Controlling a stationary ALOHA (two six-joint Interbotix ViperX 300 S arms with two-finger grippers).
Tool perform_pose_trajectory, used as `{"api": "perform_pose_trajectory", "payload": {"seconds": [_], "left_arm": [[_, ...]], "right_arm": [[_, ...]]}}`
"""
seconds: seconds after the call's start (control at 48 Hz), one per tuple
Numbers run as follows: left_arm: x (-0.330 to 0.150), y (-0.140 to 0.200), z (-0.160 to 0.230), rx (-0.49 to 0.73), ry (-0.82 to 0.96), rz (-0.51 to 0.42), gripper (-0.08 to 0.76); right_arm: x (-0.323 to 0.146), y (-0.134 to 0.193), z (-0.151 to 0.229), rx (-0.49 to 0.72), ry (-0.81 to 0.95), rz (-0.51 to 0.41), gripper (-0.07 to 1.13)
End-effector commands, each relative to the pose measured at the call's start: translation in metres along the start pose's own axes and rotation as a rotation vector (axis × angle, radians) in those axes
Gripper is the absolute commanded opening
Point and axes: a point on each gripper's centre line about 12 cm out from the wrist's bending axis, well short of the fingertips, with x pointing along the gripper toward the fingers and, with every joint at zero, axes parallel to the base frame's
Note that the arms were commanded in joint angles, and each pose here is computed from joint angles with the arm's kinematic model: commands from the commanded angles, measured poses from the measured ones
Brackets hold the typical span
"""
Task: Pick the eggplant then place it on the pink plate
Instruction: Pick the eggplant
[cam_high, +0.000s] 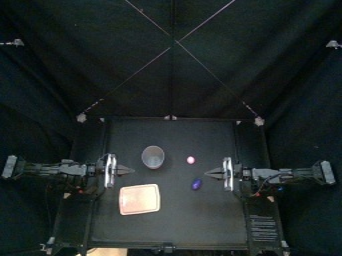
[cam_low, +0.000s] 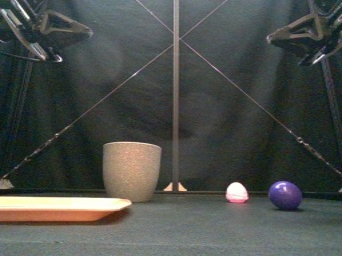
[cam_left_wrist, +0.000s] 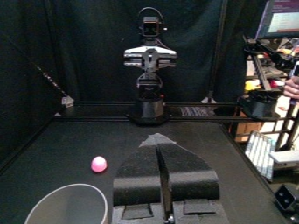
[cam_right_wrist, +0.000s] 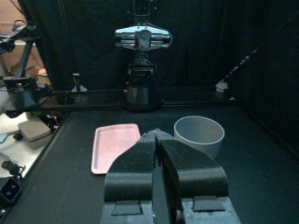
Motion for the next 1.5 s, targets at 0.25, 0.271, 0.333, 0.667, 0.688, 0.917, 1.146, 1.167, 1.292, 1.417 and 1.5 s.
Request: {"api": "perform_pose_trajectory", "payload": {"seconds": [0.25, 0.271, 0.333, 0.667, 0.688, 0.917, 1.146, 1.167, 1.292, 1.417, 1.5], "left_arm": [[0.003, 0.0, 0.009, 0.012, -0.023, -0.003, -0.028], [0.003, 0.0, 0.009, 0.012, -0.021, -0.001, -0.028], [0.003, 0.0, 0.009, 0.012, -0.021, -0.001, -0.028], [0.002, -0.001, 0.008, 0.022, -0.018, -0.005, -0.028], [0.002, 0.0, 0.008, 0.022, -0.018, -0.004, -0.028], [0.002, 0.0, 0.006, 0.021, -0.002, -0.003, -0.028], [0.002, 0.0, 0.004, 0.021, 0.012, -0.003, -0.028], [0.002, 0.0, 0.004, 0.021, 0.012, -0.003, -0.028], [0.002, 0.0, 0.003, 0.019, 0.014, -0.003, -0.028], [0.002, -0.001, 0.002, 0.019, 0.018, -0.005, -0.028], [0.001, 0.0, 0.0, 0.018, 0.021, -0.004, -0.028]], "right_arm": [[-0.002, -0.009, -0.034, -0.055, 0.258, -0.038, 0.08], [-0.003, -0.009, -0.04, -0.052, 0.297, -0.039, 0.1], [-0.006, -0.01, -0.056, -0.041, 0.401, -0.044, 0.17], [-0.008, -0.005, -0.091, 0.112, 0.566, -0.054, 0.88], [-0.007, -0.004, -0.092, 0.116, 0.566, -0.052, 0.92], [0.003, -0.002, -0.102, 0.122, 0.579, -0.045, 1.05], [0.013, 0.003, -0.128, 0.111, 0.693, -0.03, 1.04], [0.014, 0.003, -0.129, 0.111, 0.696, -0.029, 1.04], [0.022, 0.005, -0.137, 0.101, 0.712, -0.023, 1.04], [0.03, 0.005, -0.141, 0.1, 0.71, -0.023, 1.04], [0.035, 0.006, -0.144, 0.097, 0.717, -0.019, 1.04]]}}
